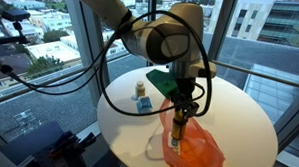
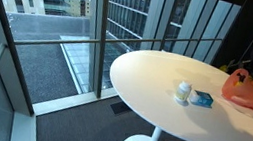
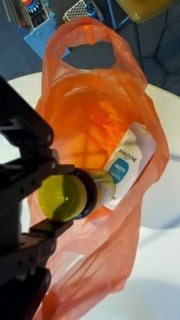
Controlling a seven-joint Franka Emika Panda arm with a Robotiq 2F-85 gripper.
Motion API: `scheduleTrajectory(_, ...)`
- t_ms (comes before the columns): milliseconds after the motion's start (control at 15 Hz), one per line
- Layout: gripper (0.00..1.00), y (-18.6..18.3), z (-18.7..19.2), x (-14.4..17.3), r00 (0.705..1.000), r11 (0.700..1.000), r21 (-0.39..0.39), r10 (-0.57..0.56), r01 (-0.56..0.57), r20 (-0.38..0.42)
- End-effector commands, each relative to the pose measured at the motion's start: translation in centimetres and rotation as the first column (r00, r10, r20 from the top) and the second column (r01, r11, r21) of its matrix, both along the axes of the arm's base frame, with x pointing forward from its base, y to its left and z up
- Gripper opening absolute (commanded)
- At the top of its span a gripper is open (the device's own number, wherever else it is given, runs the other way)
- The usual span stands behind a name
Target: Put the yellow bottle in the plastic bag
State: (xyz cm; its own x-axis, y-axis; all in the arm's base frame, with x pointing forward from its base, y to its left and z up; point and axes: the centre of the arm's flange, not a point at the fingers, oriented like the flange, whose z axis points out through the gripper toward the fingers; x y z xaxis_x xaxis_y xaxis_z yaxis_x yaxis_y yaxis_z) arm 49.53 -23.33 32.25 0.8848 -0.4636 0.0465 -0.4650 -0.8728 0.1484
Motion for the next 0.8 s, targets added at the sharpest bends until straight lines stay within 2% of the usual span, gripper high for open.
scheduleTrajectory(0,0.20,0.1,-0.1,0.0,1.000,1.000,-0.014,0.003,-0.003,0.021)
scheduleTrajectory(733,0.20,-0.6,-1.3,-0.3,1.000,1.000,0.005,0.001,-0.001,0.023)
